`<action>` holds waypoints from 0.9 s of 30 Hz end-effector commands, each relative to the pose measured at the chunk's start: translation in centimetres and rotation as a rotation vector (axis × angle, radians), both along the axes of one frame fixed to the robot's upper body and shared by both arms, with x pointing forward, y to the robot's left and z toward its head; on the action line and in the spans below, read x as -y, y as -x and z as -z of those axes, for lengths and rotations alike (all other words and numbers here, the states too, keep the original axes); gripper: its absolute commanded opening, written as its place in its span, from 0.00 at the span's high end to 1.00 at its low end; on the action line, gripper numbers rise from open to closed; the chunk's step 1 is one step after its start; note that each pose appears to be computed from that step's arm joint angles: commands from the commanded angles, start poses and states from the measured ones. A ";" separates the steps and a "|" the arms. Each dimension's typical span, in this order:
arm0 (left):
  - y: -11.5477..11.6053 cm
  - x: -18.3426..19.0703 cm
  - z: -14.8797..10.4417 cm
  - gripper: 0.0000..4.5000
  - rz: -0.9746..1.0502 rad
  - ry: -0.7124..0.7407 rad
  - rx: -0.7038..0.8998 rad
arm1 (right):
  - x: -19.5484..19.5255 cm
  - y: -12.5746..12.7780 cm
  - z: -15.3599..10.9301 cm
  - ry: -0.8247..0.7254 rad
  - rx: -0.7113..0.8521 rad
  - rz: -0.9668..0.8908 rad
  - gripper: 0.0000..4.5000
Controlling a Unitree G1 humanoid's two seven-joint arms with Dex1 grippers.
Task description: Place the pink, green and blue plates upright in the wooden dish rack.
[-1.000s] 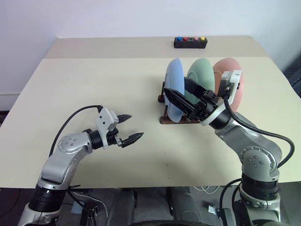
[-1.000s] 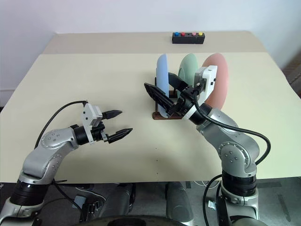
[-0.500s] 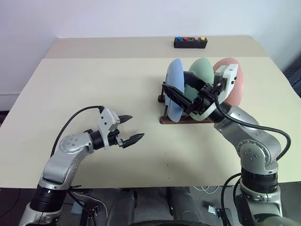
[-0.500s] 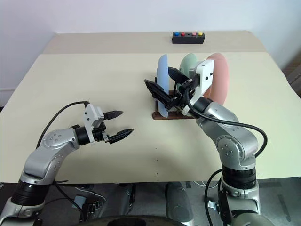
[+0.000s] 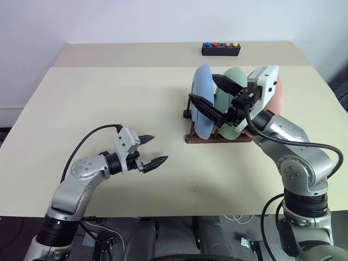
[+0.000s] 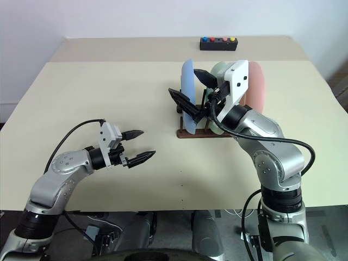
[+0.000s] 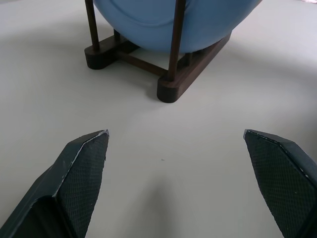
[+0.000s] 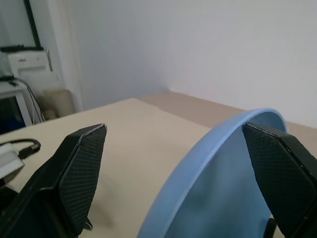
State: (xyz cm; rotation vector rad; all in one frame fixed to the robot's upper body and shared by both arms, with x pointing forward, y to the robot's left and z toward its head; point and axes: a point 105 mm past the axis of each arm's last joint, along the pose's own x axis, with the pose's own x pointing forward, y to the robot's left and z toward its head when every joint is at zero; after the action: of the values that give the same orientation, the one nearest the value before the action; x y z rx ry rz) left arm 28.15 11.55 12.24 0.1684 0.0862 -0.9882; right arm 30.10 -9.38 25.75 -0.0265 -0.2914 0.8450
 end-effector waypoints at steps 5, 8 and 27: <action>0.3 1.0 -0.7 0.00 0.038 0.013 0.039 | 0.5 1.5 -1.5 0.038 0.085 0.002 0.01; 0.2 1.2 -0.6 0.00 0.043 0.016 0.037 | 0.5 1.5 -1.3 0.068 0.086 0.015 0.01; -2.0 -0.7 -0.7 0.00 -0.058 0.002 0.113 | 10.1 6.4 -1.0 0.333 0.135 0.215 0.01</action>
State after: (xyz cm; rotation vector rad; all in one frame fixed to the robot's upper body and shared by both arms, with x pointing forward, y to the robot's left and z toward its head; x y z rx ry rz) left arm 29.68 11.20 11.98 0.1866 0.0338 -0.9633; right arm 25.08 -18.23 25.43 -0.3578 -0.2238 0.6989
